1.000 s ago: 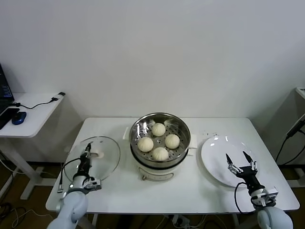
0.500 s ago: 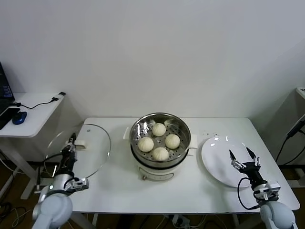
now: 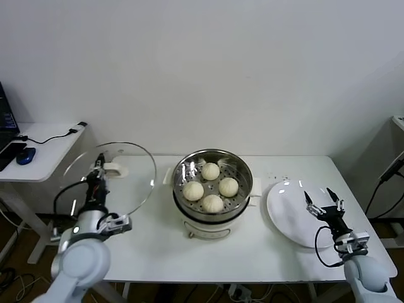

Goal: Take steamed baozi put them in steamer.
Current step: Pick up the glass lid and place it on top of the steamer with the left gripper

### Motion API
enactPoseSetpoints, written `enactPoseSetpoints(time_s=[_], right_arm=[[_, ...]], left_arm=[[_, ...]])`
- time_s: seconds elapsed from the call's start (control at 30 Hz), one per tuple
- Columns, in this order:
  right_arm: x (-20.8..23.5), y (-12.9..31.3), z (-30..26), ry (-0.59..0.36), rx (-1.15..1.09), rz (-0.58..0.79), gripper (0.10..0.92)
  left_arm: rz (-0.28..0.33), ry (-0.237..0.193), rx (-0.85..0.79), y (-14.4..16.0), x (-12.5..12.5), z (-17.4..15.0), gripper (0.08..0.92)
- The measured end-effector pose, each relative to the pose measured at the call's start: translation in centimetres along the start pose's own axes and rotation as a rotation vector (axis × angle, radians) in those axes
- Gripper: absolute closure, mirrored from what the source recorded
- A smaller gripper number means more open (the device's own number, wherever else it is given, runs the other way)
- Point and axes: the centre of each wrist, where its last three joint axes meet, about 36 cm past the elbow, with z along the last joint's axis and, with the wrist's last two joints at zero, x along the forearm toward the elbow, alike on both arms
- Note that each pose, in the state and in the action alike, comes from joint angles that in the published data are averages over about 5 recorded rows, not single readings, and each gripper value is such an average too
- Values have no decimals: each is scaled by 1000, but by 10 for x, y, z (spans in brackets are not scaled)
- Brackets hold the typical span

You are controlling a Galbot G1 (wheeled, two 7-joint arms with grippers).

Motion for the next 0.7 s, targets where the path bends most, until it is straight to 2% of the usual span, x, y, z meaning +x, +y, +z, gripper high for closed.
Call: enactPoseSetpoints(time_s=[0.33, 0.7], right_arm=[[-10, -3, -2, -5, 4, 15, 200], [-8, -8, 4, -1, 6, 37, 200]], left_arm=[[40, -53, 46, 21, -5, -89, 846], [64, -137, 82, 4, -3, -186, 846]])
